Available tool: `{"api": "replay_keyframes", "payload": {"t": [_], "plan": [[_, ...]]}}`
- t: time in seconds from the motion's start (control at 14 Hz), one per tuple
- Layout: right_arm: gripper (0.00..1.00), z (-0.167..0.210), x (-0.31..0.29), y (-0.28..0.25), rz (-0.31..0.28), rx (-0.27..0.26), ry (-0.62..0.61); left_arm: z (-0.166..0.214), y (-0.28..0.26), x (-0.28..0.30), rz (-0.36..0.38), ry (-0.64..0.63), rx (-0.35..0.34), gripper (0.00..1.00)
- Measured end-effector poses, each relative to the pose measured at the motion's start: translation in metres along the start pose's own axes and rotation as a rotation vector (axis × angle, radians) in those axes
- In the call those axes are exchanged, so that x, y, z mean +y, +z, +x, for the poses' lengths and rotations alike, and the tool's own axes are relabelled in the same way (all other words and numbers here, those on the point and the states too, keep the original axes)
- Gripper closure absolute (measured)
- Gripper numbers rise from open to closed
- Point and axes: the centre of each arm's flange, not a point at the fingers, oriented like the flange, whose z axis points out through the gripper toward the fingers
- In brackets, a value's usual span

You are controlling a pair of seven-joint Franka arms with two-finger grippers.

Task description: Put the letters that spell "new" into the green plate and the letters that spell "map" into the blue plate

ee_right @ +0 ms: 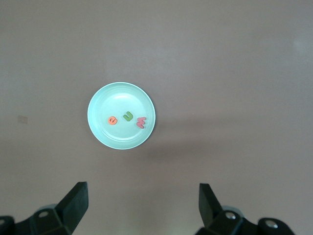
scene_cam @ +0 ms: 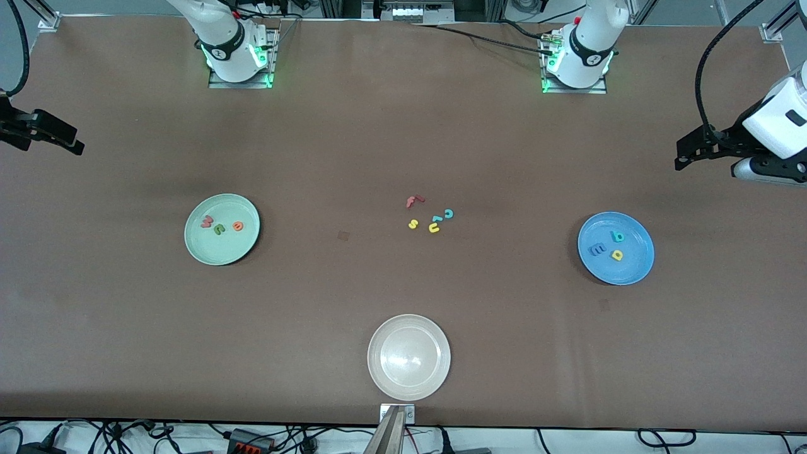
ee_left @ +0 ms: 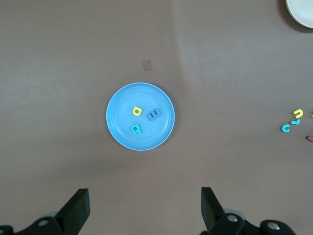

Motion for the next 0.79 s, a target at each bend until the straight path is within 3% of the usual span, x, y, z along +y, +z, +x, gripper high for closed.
{"api": "replay_keyframes", "payload": {"t": [0.79], "plan": [[0.0,0.0002,-0.0007,0.0019,-0.001,-0.002,-0.007,0.0003,-0.0001,0.0017,0.0,0.001,0.001,0.0]]}}
